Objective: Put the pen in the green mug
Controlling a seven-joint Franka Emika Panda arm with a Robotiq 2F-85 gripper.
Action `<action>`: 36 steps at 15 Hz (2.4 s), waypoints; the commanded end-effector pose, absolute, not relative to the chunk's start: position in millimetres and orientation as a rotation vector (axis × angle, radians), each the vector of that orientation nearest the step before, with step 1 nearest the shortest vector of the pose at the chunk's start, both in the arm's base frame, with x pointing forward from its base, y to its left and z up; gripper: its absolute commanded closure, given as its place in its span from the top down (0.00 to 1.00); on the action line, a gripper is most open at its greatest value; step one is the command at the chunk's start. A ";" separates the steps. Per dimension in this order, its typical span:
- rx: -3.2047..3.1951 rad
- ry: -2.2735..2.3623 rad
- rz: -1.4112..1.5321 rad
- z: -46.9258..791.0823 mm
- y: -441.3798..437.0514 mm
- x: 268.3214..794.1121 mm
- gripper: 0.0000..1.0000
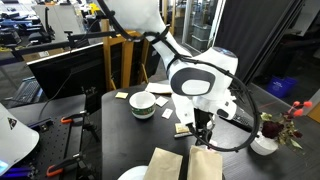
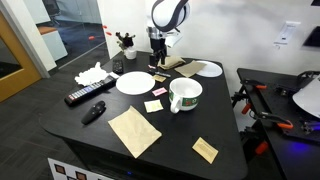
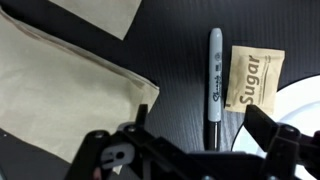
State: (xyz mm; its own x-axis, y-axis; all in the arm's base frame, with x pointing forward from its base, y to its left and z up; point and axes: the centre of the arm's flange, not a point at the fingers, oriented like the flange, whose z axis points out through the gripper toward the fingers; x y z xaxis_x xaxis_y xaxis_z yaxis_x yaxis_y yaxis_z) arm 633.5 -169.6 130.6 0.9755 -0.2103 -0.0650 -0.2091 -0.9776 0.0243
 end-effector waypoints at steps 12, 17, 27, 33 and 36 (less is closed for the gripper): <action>3.085 -0.372 -0.095 117.9 -170.6 652.5 0.19; 3.074 -0.405 -0.080 128.1 -163.6 655.0 0.04; 3.064 -0.361 -0.030 203.0 -143.7 625.3 0.04; 3.064 -0.218 0.030 247.8 -131.3 597.0 0.04; 3.056 -0.127 0.053 263.7 -120.2 578.3 0.04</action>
State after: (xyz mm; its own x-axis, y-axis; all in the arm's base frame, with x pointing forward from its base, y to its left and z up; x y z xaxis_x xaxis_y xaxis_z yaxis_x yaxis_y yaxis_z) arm 613.7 -133.6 239.0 0.9891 -0.1462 0.0197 -0.1472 -0.9867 0.0686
